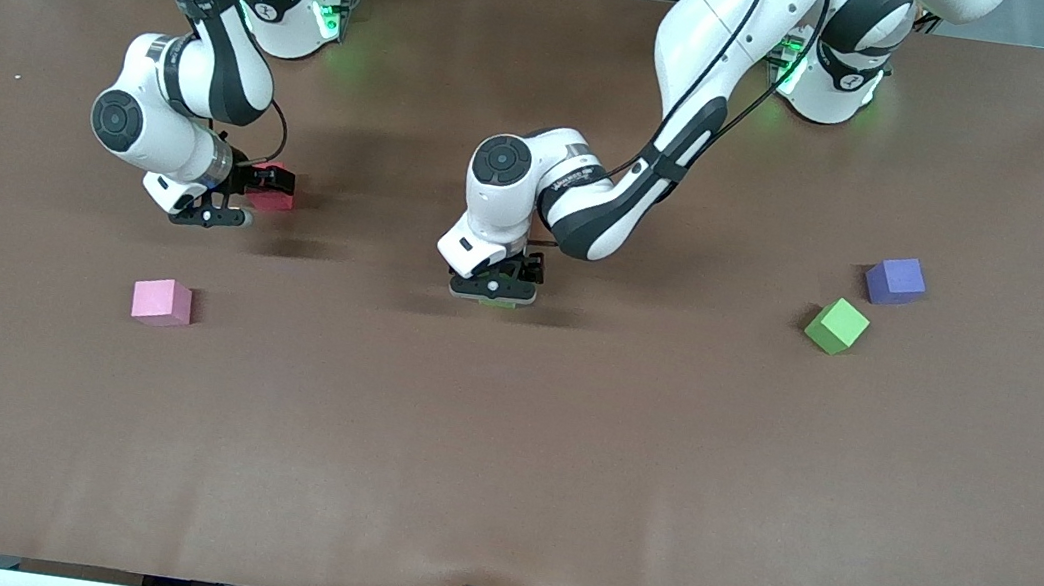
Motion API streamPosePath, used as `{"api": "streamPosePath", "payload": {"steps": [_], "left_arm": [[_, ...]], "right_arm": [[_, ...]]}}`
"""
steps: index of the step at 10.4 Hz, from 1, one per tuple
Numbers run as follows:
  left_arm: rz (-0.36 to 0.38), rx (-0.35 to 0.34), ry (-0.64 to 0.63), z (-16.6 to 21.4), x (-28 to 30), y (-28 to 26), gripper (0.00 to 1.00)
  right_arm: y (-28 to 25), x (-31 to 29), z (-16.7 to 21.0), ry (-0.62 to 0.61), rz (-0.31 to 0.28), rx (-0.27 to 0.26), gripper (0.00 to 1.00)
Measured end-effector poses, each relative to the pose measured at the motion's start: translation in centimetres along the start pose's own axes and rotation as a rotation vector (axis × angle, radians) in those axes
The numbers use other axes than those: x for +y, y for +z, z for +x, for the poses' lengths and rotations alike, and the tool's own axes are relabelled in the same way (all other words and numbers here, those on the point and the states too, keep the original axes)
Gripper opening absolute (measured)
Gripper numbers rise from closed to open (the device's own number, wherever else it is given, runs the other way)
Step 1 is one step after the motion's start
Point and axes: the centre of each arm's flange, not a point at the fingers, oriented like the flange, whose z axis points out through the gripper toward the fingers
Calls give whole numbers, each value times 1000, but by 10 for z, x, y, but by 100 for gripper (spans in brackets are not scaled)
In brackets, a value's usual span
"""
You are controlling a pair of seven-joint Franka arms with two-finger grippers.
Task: Arrange blocks into number 1
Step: 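Lower the green cube onto the line while the right gripper grasps red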
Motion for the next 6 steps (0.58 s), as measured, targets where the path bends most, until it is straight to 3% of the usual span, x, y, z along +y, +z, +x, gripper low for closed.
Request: {"api": "streamPosePath", "payload": {"steps": [2,6], "left_arm": [[1,14,-16,9,-1,-25,100],[40,15,-65,30,-17,-67,100]], "right_arm": [[8,0,2,0,-10,0,93],[12,1,3,1,-17,2,71]]}}
